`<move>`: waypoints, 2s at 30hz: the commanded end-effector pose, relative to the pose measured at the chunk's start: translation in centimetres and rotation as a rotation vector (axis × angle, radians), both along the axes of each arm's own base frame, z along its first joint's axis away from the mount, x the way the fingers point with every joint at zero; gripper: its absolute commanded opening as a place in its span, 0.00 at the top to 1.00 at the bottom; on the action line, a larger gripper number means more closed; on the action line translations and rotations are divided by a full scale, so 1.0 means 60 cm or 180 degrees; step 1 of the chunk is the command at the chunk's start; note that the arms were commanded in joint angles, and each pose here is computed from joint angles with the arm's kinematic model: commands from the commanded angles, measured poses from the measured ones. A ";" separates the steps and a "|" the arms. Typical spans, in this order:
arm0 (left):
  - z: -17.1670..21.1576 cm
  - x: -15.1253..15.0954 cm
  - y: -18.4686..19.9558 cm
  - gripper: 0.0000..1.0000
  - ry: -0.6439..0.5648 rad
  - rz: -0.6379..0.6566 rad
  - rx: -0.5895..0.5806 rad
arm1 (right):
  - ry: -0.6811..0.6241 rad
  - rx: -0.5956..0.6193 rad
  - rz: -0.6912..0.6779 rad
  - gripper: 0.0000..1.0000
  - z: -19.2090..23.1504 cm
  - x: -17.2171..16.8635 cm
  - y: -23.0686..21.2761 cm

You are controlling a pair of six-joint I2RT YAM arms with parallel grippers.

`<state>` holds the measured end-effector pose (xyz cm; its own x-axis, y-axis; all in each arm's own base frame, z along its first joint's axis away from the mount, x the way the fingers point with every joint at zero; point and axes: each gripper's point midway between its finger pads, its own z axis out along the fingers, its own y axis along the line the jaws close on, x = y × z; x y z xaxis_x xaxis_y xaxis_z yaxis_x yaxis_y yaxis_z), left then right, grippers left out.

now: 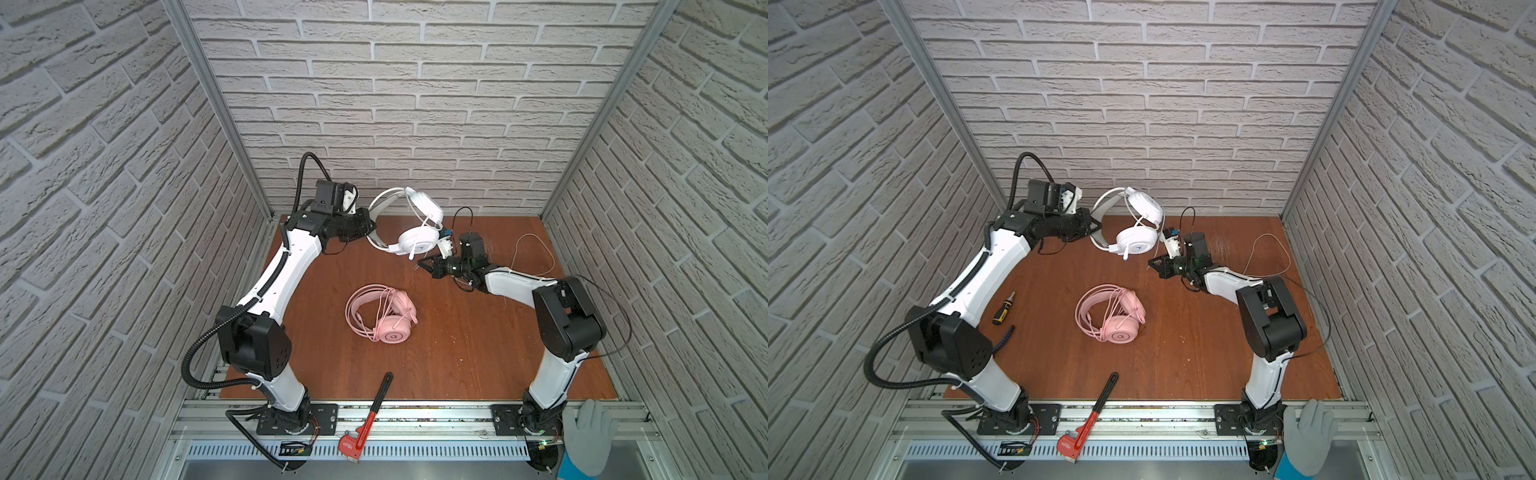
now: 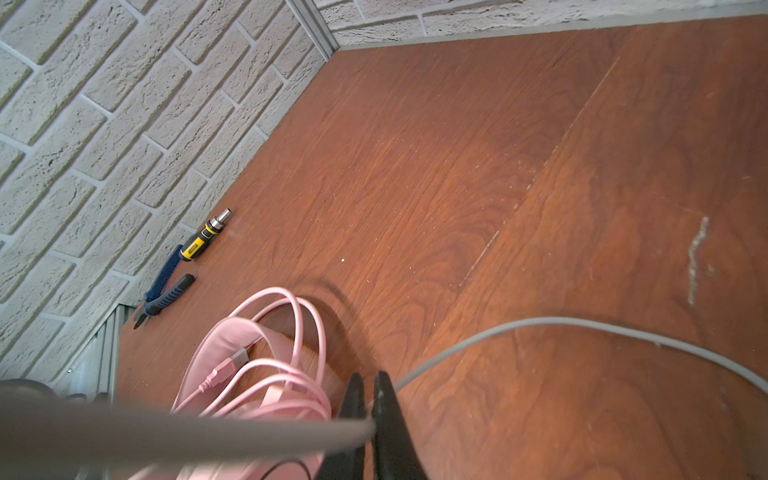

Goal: Wrap the headphones
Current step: 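Lift the white headset with left gripper while right gripper grasps grey cable, then hold the white headset with left gripper while right carries grey cable toward it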

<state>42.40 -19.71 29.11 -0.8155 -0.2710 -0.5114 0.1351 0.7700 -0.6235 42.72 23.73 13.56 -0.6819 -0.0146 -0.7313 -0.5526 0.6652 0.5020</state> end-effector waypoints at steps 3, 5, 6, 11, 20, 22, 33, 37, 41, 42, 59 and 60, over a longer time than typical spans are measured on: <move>0.059 0.027 0.013 1.00 -0.0380 0.0356 -0.0331 | 0.0238 -0.0635 -0.0040 0.94 -0.014 -0.069 -0.045; 0.049 0.034 0.016 1.00 -0.0337 0.0473 -0.0381 | 0.0342 -0.0812 -0.0090 0.94 -0.017 -0.091 -0.061; 0.043 0.037 0.019 1.00 -0.0303 0.0538 -0.0388 | 0.0376 -0.0880 -0.0101 0.94 -0.019 -0.101 -0.067; 0.031 0.045 0.026 1.00 -0.0274 0.0758 -0.0430 | 0.0481 -0.1165 -0.0191 0.94 -0.029 -0.151 -0.097; -0.014 0.049 0.036 1.00 -0.0107 0.1037 -0.0154 | 0.0327 -0.1692 0.0142 0.94 -0.023 -0.229 -0.085; -0.028 0.048 0.039 1.00 -0.0051 0.1093 -0.0069 | 0.0289 -0.1725 0.0164 0.94 -0.017 -0.235 -0.081; -0.104 0.036 0.058 1.00 0.0281 0.1386 0.0533 | -0.0014 -0.2086 0.0430 0.94 0.016 -0.266 -0.055; -0.127 0.036 0.054 1.00 0.0369 0.1469 0.0641 | -0.0105 -0.2220 0.0568 0.94 0.041 -0.270 -0.040; -0.139 0.039 0.048 1.00 0.0387 0.1507 0.0694 | -0.0231 -0.2302 0.0693 0.94 0.049 -0.271 -0.025; -0.141 0.039 0.047 1.00 0.0398 0.1509 0.0717 | -0.0233 -0.2300 0.0711 0.94 0.047 -0.271 -0.023; -0.226 0.036 0.057 1.00 0.0606 0.1482 0.1060 | 0.0073 -0.2142 0.0880 0.94 -0.008 -0.245 0.025; -0.231 0.038 0.055 1.00 0.0614 0.1466 0.1082 | 0.0057 -0.2151 0.0926 0.94 -0.004 -0.245 0.028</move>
